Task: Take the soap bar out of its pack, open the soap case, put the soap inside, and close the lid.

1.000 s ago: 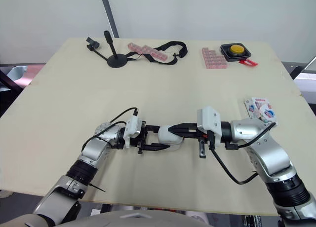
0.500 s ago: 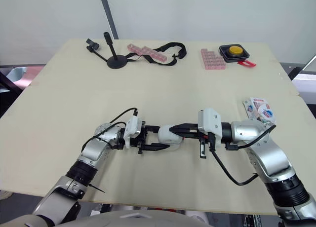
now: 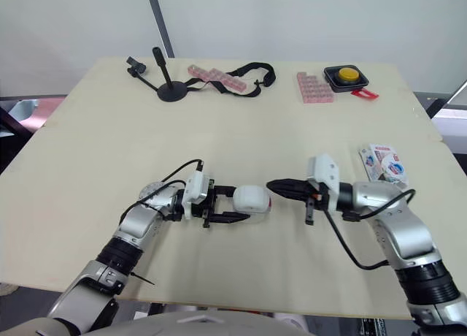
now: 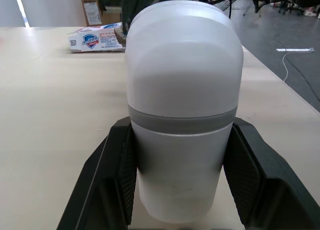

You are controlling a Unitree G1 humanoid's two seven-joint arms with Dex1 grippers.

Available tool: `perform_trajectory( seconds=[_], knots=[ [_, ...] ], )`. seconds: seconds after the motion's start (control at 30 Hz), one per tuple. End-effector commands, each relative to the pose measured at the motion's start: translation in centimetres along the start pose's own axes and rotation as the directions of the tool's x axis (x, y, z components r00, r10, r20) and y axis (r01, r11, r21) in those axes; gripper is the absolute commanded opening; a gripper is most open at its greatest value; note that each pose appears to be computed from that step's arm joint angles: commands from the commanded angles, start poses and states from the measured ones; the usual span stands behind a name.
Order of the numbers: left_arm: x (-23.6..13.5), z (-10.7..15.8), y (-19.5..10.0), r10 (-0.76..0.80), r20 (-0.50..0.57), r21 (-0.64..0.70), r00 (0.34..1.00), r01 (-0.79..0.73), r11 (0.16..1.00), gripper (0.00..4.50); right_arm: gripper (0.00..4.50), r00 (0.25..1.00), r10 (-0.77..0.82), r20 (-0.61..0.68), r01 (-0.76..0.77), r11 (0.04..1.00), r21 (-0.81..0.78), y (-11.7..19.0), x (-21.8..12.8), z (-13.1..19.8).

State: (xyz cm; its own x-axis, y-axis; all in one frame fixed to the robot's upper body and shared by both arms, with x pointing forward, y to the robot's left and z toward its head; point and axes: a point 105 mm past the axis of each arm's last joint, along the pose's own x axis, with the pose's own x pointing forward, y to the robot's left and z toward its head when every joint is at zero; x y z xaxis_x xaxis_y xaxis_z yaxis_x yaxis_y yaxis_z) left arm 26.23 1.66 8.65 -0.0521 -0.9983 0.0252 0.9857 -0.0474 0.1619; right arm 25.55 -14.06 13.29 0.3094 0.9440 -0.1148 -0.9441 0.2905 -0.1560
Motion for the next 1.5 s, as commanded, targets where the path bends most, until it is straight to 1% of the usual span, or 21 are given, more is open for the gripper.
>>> perform_trajectory(
  seconds=[0.03,0.23,0.27,0.33,0.43,0.67,0.77,0.87,0.97,1.03,1.13,1.17,1.23,1.37,1.4,1.5],
  knots=[
    [-0.5,1.1,0.8,0.027,0.018,0.017,0.999,-0.027,1.0,1.94,0.04,0.998,-0.015,0.056,0.02,0.995,-0.098,-0.4,-1.8,1.4],
    [-0.6,1.7,1.5,0.057,0.036,-0.086,0.998,-0.054,0.995,1.94,0.04,0.998,0.009,0.056,-0.004,0.996,-0.09,1.0,-3.3,-0.1],
    [-0.6,1.8,1.5,0.056,0.036,-0.106,0.998,-0.052,0.993,1.94,0.56,0.998,0.01,0.056,-0.005,0.996,-0.089,1.3,-3.4,-0.3],
    [-0.7,2.1,1.5,0.055,0.037,-0.134,0.998,-0.049,0.99,1.94,1.2,0.998,0.015,0.057,-0.01,0.996,-0.092,1.6,-3.6,-0.7],
    [-0.9,2.5,1.4,0.058,0.033,-0.215,0.998,-0.049,0.975,1.94,2.18,0.997,0.035,0.062,-0.028,0.994,-0.102,2.1,-3.7,-1.0],
    [-1.4,3.1,1.3,0.061,0.002,-0.346,0.998,-0.056,0.937,1.94,4.49,0.99,0.107,0.088,-0.097,0.989,-0.111,3.3,-3.0,-0.6],
    [-1.6,3.0,1.2,0.066,-0.024,-0.418,0.998,-0.07,0.906,1.94,4.49,0.991,0.101,0.09,-0.091,0.99,-0.112,3.2,-2.8,-0.7],
    [-1.7,2.8,1.2,0.074,-0.063,-0.55,0.995,-0.096,0.83,1.94,4.49,0.991,0.098,0.092,-0.087,0.989,-0.121,3.0,-2.7,-0.7],
    [-1.9,2.3,0.6,0.045,-0.12,-0.726,0.992,-0.119,0.678,1.94,4.49,0.992,0.104,0.078,-0.093,0.988,-0.126,3.0,-2.5,-0.8],
    [-2.1,1.8,0.0,0.015,-0.166,-0.793,0.986,-0.143,0.592,1.94,4.49,0.991,0.109,0.072,-0.099,0.987,-0.125,3.0,-2.4,-0.9],
    [-2.2,1.6,-0.6,-0.013,-0.184,-0.859,0.983,-0.155,0.488,1.94,4.49,0.992,0.106,0.075,-0.096,0.988,-0.121,3.0,-2.3,-0.9],
    [-2.2,1.5,-0.4,0.0,-0.192,-0.881,0.981,-0.172,0.441,1.94,4.49,0.992,0.104,0.077,-0.094,0.988,-0.12,3.0,-2.2,-0.9],
    [-2.0,1.2,-0.1,0.017,-0.201,-0.907,0.979,-0.193,0.373,1.94,4.49,0.992,0.103,0.079,-0.093,0.988,-0.124,2.9,-2.2,-0.8],
    [-2.0,0.5,0.8,0.064,-0.245,-0.925,0.967,-0.253,0.285,1.94,4.49,0.992,0.1,0.082,-0.089,0.988,-0.124,2.7,-2.1,-0.7],
    [-2.0,0.2,1.2,0.082,-0.259,-0.93,0.962,-0.271,0.249,1.94,4.49,0.991,0.092,0.094,-0.082,0.99,-0.111,2.7,-2.1,-0.6],
    [-2.0,-0.1,1.3,0.074,-0.278,-0.934,0.958,-0.288,0.211,1.94,4.49,0.99,0.08,0.112,-0.07,0.994,-0.086,2.6,-2.0,-0.4]
  ],
)
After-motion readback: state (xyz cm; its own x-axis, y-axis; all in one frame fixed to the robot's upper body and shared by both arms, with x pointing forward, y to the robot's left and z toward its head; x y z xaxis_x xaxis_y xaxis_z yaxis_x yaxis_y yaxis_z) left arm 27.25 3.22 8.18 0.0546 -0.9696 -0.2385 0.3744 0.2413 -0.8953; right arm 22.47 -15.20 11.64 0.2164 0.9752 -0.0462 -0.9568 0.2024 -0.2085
